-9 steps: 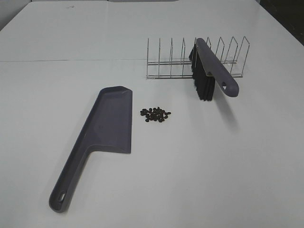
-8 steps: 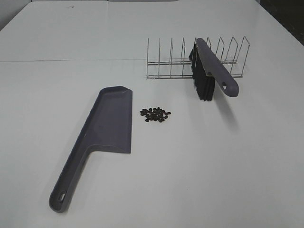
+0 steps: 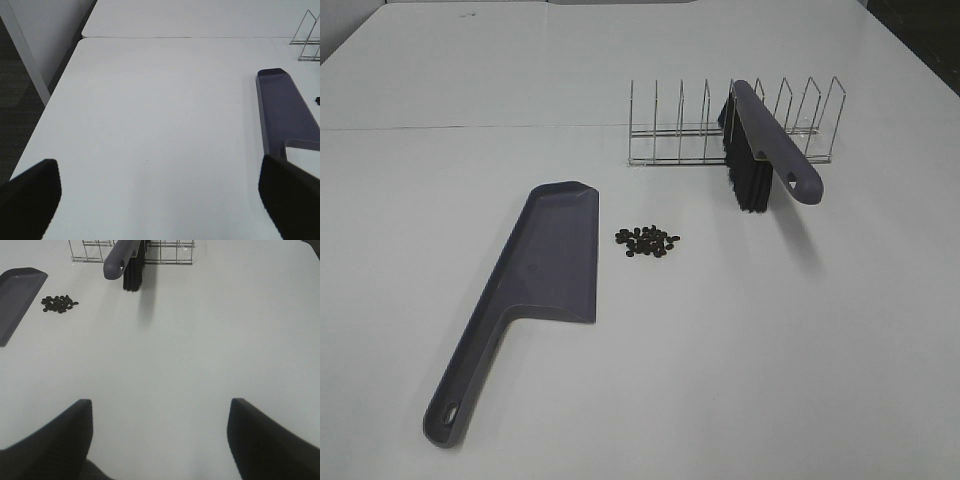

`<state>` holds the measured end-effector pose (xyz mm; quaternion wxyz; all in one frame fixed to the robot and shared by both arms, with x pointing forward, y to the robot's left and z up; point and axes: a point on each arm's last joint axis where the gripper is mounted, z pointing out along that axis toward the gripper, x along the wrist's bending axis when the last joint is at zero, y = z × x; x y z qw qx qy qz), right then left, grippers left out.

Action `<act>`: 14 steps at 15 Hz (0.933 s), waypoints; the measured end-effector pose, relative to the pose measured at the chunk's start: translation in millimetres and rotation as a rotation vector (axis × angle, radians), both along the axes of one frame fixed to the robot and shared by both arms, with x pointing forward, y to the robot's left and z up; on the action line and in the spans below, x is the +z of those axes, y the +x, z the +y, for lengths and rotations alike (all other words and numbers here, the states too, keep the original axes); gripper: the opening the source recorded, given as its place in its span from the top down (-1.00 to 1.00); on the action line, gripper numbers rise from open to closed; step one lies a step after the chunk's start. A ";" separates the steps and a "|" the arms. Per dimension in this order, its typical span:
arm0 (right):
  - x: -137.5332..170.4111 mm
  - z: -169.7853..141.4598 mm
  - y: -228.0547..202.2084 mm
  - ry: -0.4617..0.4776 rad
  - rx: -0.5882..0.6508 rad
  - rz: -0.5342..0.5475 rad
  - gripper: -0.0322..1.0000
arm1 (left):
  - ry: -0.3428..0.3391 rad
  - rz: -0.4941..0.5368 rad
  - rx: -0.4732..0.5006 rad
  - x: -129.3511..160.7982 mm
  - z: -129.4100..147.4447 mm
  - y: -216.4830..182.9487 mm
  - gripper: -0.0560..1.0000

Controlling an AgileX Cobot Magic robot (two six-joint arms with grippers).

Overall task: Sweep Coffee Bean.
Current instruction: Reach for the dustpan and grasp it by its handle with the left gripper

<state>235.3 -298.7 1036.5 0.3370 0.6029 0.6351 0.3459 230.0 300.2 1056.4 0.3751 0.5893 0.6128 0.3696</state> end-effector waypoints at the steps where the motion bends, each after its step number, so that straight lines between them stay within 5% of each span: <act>1: 0.0 0.0 0.0 0.000 0.000 0.000 -0.26 | 0.000 0.000 0.000 0.0 0.0 0.0 -0.98; 14: 0.0 0.0 0.0 0.000 0.000 0.000 -0.26 | 0.000 0.000 0.000 0.0 0.0 0.0 -0.98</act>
